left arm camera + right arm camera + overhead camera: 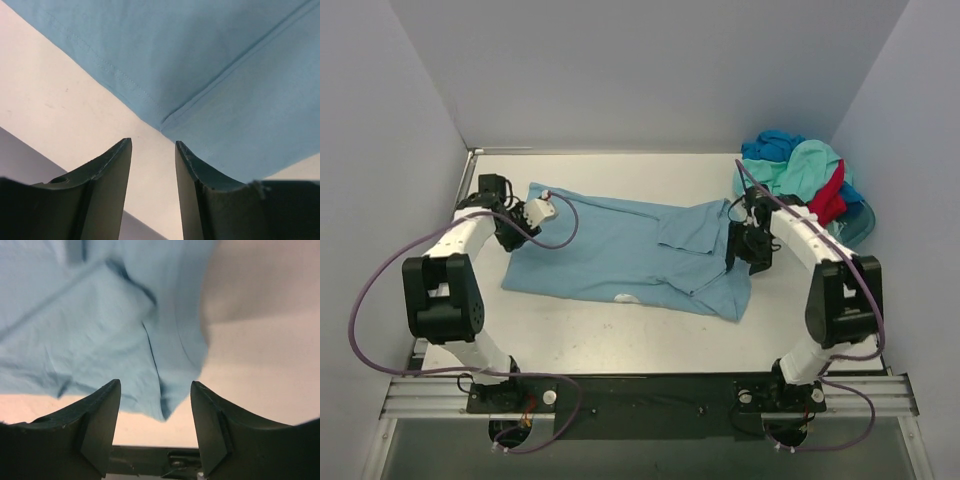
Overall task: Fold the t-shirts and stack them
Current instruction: Fold the flattened tshirt in 1/3 of the way
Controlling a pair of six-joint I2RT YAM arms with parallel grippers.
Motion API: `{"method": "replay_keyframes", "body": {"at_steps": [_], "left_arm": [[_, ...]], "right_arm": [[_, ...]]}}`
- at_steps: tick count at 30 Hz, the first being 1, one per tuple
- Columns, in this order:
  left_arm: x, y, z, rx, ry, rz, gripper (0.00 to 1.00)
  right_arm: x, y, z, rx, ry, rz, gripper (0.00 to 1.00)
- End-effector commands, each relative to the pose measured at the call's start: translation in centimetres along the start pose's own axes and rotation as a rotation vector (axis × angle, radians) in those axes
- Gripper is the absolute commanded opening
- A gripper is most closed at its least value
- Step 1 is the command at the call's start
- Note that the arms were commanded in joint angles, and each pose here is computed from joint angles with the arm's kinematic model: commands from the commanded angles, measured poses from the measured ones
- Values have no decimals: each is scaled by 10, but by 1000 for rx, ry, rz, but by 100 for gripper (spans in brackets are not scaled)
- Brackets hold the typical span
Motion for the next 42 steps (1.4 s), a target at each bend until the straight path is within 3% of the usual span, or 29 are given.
{"method": "replay_keyframes", "body": {"at_steps": [1, 3, 5, 8, 12, 14, 15, 16, 17, 18, 19, 20, 24, 29, 33, 35, 37, 39, 40, 42], "left_arm": [[-26, 17, -43, -159, -94, 237, 49], [-73, 0, -50, -163, -285, 363, 50], [-96, -14, -46, -155, -363, 445, 54], [-98, -21, -31, -150, -339, 439, 60], [-105, -32, -12, -134, -324, 506, 63], [-105, -36, -3, -122, -295, 518, 64], [-104, -37, 2, -120, -269, 516, 63], [-110, -41, 5, -110, -277, 512, 61], [-108, -41, 6, -112, -261, 514, 44], [-113, -43, 6, -108, -267, 511, 34], [-116, -44, 4, -107, -279, 508, 8], [-118, -45, 3, -104, -290, 500, 0], [-132, -51, -15, -62, -369, 428, 0], [-181, -66, -51, 10, -575, 394, 0], [-207, -68, -54, 36, -607, 346, 0], [-208, -64, -56, 34, -580, 321, 13], [-204, -60, -62, 29, -565, 322, 40], [-197, -57, -68, 41, -538, 315, 63], [-189, -55, -67, 44, -505, 315, 65], [-163, -48, -68, 60, -404, 303, 71]], "right_arm": [[-13, -61, -27, 43, -3, 130, 54], [-8, -85, -22, 68, 36, 176, 55], [-4, -98, -13, 63, 75, 210, 56], [5, -107, 5, 64, 145, 251, 56], [-3, -115, 25, 91, 97, 264, 51], [-11, -119, 33, 112, 63, 280, 30], [-15, -121, 34, 122, 45, 298, 13], [-19, -124, 35, 128, 30, 309, 6], [-22, -126, 32, 130, 23, 325, 0], [-25, -127, 31, 126, 12, 336, 0], [-29, -130, 28, 128, 2, 347, 0], [-32, -130, 26, 126, -8, 350, 0], [-45, -132, 19, 155, -41, 382, 0], [-61, -147, 6, 205, -80, 403, 0], [-58, -151, 4, 230, -46, 426, 0], [-57, -153, 4, 251, -46, 429, 0], [-57, -155, 3, 255, -47, 438, 0], [-57, -152, -1, 230, -46, 442, 16], [-64, -145, -7, 196, -59, 470, 34], [-70, -127, -19, 126, -94, 442, 45]]}}
Point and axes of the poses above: each gripper's point midway between its finger pads, its own z axis out along the fingers, its own x axis along the line the jaws close on, y = z × x, the point moved 3 cm from there along -z, back along the fingers, and after that the axes turned 3 degrees about z, right-handed, at the moved point
